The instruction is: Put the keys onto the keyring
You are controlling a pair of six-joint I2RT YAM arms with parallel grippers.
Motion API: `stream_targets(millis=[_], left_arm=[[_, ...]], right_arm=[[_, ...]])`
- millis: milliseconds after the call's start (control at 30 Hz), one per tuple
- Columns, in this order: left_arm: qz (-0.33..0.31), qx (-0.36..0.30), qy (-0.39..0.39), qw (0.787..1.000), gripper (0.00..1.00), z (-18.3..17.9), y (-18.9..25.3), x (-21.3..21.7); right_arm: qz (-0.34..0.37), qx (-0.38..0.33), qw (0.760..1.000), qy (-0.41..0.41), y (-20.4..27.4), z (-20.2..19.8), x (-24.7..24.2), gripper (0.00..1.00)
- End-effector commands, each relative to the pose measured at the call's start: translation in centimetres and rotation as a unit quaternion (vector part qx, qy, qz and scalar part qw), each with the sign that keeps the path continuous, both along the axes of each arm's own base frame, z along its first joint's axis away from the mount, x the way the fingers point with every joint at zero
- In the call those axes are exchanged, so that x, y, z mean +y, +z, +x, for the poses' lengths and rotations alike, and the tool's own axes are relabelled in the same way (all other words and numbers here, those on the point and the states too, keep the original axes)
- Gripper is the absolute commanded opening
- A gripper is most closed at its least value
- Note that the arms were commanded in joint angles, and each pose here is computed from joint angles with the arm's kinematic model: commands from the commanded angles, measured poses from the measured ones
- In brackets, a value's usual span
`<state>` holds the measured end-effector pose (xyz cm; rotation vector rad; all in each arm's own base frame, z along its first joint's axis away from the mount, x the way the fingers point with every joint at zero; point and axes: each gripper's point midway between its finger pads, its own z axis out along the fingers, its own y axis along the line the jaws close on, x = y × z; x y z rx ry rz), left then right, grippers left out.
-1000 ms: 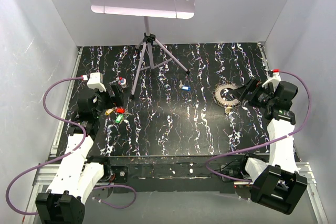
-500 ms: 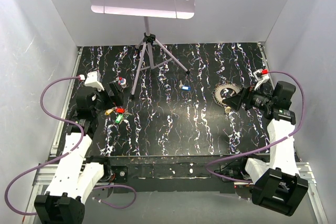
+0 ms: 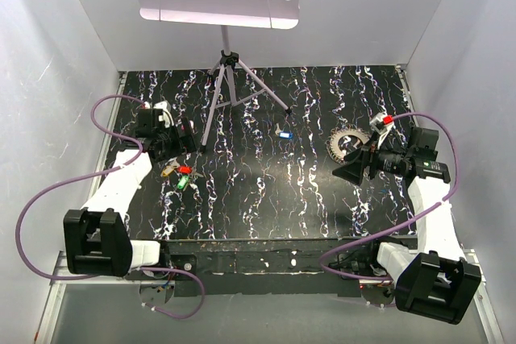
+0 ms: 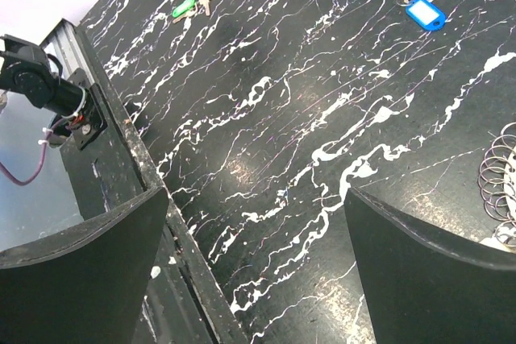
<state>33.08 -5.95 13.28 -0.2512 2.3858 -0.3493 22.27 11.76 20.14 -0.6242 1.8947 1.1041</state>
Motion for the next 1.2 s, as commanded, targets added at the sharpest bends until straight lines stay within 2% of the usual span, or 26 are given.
stream_targets(millis=[0, 200, 467, 600, 700, 1167], left_arm=[[0.034, 0.017, 0.011, 0.999, 0.96, -1.2, -0.4, 1.4], [0.037, 0.055, 0.017, 0.998, 0.83, -2.8, -3.2, 1.6], [0.014, 0.094, -0.011, 0.995, 0.53, -1.3, -5.5, 0.2], [0.017, 0.116, -0.02, 0.993, 0.46, -1.0, -6.8, 0.2], [0.02, 0.125, -0.028, 0.992, 0.36, -0.6, -7.4, 0.1], [0.05, 0.142, -0.027, 0.988, 0.29, 0.9, -8.5, 1.0]], right_arm=[[-0.015, -0.026, 0.999, 0.011, -0.1, -0.3, 0.0, 1.0], [-0.023, -0.029, 0.999, 0.004, -0.1, 0.2, -0.3, 1.0], [-0.021, -0.026, 0.999, 0.003, -0.3, 0.2, -0.3, 0.95], [-0.021, -0.023, 1.0, 0.001, -0.4, 0.3, -0.3, 0.95], [-0.018, -0.018, 1.0, 0.002, -0.5, 0.3, -0.3, 0.95], [-0.019, -0.013, 1.0, 0.001, -0.8, 0.4, -0.3, 0.94]])
